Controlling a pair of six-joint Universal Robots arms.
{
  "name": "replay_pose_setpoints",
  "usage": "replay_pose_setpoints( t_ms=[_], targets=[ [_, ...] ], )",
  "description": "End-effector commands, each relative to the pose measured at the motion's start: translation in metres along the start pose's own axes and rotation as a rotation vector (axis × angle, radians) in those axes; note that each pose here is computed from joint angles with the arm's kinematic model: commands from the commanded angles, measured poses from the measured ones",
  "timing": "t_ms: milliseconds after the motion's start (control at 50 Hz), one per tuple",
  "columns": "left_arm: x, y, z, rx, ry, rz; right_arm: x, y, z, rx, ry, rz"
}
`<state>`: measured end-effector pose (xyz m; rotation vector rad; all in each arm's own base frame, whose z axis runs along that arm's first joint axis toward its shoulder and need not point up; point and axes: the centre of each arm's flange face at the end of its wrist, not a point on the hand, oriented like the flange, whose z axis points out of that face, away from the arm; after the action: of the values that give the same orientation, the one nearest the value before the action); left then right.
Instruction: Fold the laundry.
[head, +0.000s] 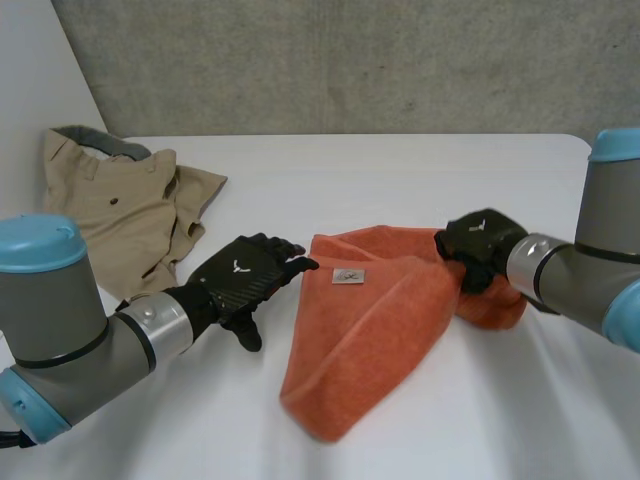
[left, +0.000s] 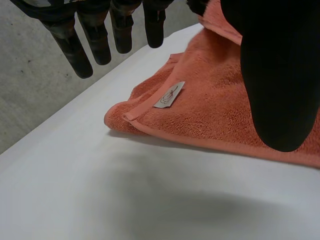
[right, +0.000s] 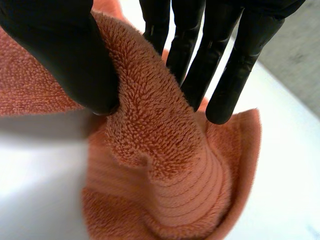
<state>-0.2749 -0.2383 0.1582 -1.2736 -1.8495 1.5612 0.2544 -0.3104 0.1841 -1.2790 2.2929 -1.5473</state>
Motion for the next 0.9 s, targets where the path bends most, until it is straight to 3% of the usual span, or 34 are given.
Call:
replay_pose_setpoints(
  t_ms=[20,220,400,620,900],
  targets=[
    [0.006,-0.002,0.002,0.005,0.021,0.005,0.014,-0.041,-0.026,0.119,0.078,-0.021],
    [0.006,0.001,0.017,0.017,0.049,0.007,0.022,-0.087,-0.067,0.264,0.135,-0.030],
    [0.033,-0.011,0.039,0.080,0.118,-0.053,0.002,-0.099,-0.078,0.274,0.078,-0.049],
    [0.026,-0.053,0.062,0.234,0.005,-0.253,-0.015,-0.094,-0.087,0.244,0.027,-0.050],
    [0.034,-0.042,0.079,0.206,-0.029,-0.318,-0.031,-0.089,-0.092,0.234,-0.019,-0.053]
  ],
)
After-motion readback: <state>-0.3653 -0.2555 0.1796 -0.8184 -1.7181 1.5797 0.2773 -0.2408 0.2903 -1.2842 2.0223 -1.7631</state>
